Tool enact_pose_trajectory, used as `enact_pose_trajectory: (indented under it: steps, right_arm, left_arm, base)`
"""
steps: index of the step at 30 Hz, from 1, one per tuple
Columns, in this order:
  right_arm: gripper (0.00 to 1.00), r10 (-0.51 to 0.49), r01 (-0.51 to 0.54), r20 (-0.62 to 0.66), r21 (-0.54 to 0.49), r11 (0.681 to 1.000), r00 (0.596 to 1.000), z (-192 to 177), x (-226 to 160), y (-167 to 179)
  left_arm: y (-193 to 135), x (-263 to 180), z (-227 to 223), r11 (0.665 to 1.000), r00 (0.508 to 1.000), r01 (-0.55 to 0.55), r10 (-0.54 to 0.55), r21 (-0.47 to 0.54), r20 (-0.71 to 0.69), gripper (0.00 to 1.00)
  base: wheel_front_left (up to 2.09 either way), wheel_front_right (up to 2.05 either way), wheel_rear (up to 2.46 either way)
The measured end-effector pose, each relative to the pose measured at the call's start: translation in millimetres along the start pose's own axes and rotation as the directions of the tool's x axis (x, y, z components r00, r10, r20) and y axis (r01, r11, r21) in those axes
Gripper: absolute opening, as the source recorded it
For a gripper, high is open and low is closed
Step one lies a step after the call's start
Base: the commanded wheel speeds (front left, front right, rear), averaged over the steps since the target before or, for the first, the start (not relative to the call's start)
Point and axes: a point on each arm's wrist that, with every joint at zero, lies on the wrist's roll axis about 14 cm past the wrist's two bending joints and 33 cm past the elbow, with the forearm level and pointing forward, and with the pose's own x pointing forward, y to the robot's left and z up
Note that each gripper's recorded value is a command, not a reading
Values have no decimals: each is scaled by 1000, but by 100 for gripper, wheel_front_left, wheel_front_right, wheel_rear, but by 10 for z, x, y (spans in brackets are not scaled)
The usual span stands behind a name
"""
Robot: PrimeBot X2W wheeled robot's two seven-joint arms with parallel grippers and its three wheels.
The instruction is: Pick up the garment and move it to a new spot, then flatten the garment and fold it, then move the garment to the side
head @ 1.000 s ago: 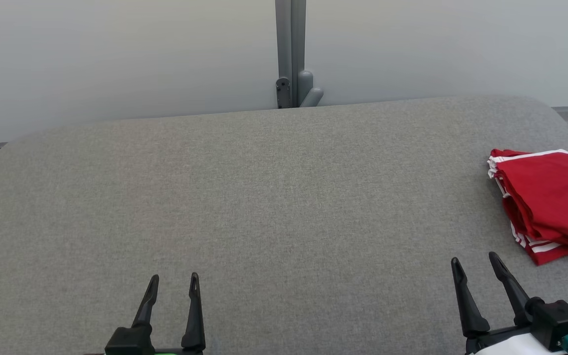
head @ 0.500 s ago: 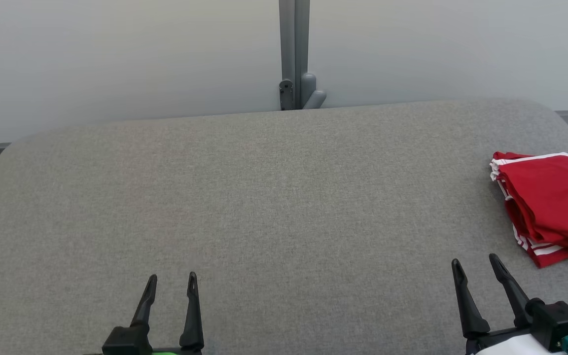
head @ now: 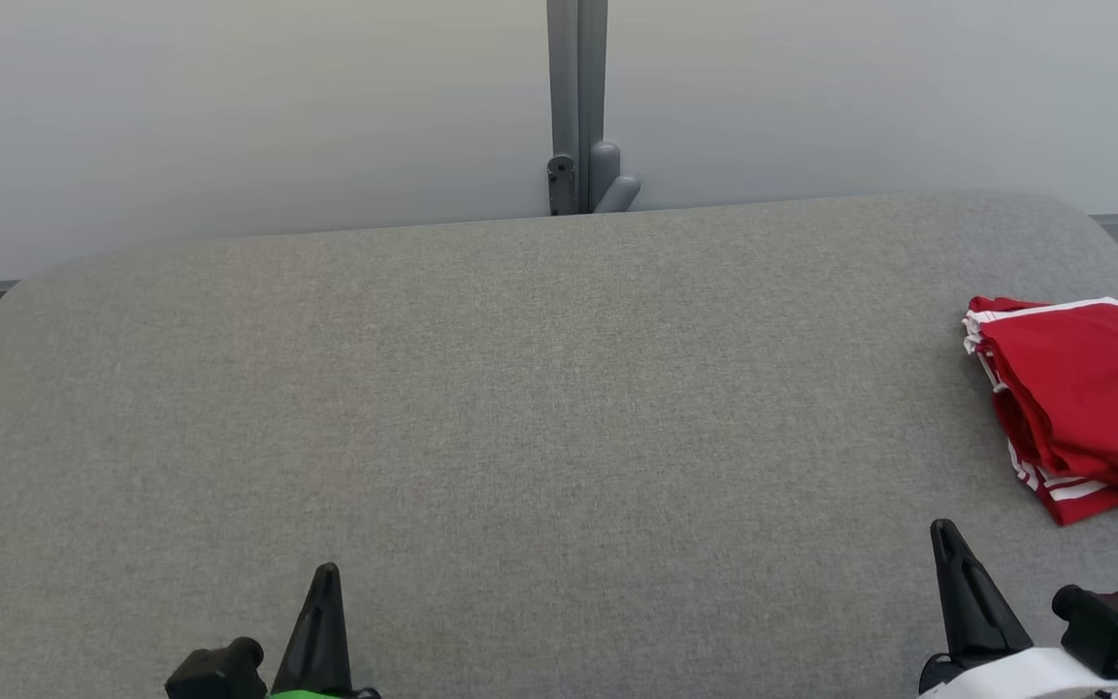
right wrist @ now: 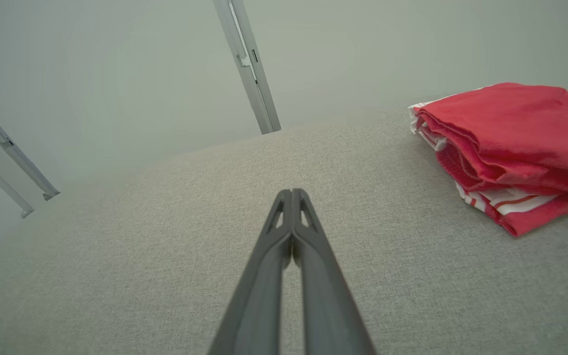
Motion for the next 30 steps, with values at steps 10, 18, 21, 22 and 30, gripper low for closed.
enact_pose_trajectory:
  steps: [10,18,21,22,30]
  right_arm:
    - [0,-51,51,-5,166,985,999,25,93,-119]
    - [0,-83,83,-13,286,955,996,37,154,-195]
    - [0,-93,93,-16,329,940,996,43,176,-221]
    - [0,-93,93,-16,329,940,996,43,176,-221]
    - [0,-116,114,-21,431,895,993,56,228,-281]
  left_arm:
    - [67,125,40,986,1000,-23,21,-164,-16,0]
    - [110,202,71,959,999,-39,32,-281,-27,0]
    - [118,233,95,945,999,-39,33,-324,-25,0]
    - [118,233,95,945,999,-39,33,-324,-25,0]
    - [149,301,122,905,999,-47,36,-423,-34,0]
  base:
    - [0,0,0]
    - [0,0,0]
    - [0,0,0]
    - [0,0,0]
    - [0,0,0]
